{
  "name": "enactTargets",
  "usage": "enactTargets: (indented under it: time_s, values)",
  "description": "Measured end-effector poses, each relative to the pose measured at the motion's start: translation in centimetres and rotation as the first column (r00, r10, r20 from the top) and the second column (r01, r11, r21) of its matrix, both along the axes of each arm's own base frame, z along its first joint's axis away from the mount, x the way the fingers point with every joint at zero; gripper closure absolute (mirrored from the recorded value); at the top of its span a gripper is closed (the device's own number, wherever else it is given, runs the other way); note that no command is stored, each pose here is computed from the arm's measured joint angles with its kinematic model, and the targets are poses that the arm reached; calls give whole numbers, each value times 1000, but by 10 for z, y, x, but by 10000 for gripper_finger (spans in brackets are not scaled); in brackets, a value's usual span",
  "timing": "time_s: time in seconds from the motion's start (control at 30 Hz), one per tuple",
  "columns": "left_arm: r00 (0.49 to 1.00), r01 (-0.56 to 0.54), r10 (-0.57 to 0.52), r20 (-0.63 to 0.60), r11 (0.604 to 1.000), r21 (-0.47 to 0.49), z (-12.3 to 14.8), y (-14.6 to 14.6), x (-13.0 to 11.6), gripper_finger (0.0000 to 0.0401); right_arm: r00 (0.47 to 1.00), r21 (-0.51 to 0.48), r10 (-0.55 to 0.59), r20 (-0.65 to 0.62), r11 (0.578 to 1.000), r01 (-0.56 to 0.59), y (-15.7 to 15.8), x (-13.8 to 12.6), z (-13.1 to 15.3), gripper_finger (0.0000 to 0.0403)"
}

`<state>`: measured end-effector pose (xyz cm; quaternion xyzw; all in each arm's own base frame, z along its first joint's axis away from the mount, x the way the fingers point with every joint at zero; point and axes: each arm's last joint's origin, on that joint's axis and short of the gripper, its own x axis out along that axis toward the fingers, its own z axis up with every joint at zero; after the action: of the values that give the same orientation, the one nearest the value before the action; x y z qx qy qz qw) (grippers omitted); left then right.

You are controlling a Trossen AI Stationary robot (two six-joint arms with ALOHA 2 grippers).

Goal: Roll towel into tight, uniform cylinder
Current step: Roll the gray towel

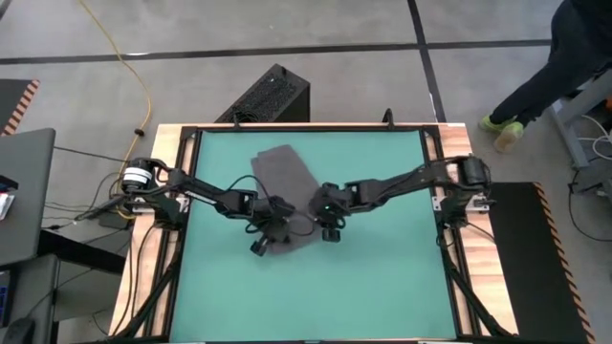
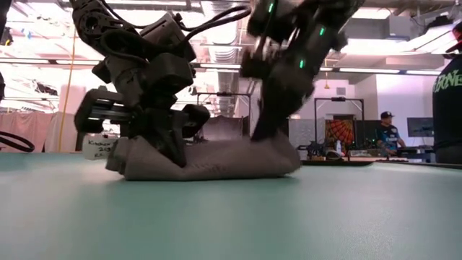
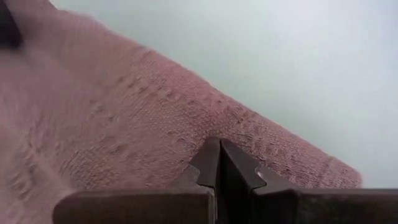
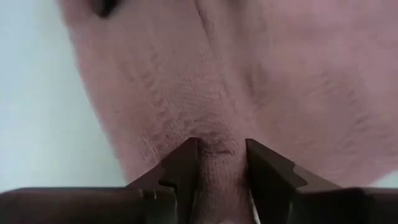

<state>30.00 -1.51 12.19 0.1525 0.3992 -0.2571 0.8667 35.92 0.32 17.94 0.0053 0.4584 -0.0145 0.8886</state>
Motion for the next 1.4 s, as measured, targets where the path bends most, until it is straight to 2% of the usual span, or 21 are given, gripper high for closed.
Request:
enactTargets:
  time_s: [0.2,0.3,0.4,0.53,0.67,0.83,1.0,1.17,1.4]
  values:
    - [996,57,-61,-68,996,-71,-2,-5,-6,401,998,95,-16,-61,995,21,3,8,-29,247]
    - [987,104,-120,-111,985,-138,-5,-13,-12,401,998,149,-46,-48,987,53,15,12,-34,247]
    - [977,140,-161,-142,979,-147,-7,-25,-17,401,999,173,-43,-12,984,45,29,15,-32,247]
    - [975,175,-183,-129,982,-67,-3,-37,-20,401,997,108,-39,63,994,33,41,14,-20,248]
    - [970,222,-216,-112,974,44,5,-43,-27,401,985,55,-45,165,998,36,40,7,13,248]
    - [950,286,-272,-152,954,84,6,-48,-34,401,963,-85,-55,263,993,80,27,-1,45,248]
    - [949,282,-264,-173,955,89,7,-48,-36,401,948,-211,-159,274,952,221,-4,1,45,248]
    - [961,251,-227,-156,956,154,17,-47,-38,401,927,-173,-212,309,946,274,-45,15,26,248]
    - [982,187,-186,-26,952,243,57,-49,-40,401,910,-134,-255,327,941,312,-77,24,5,248]
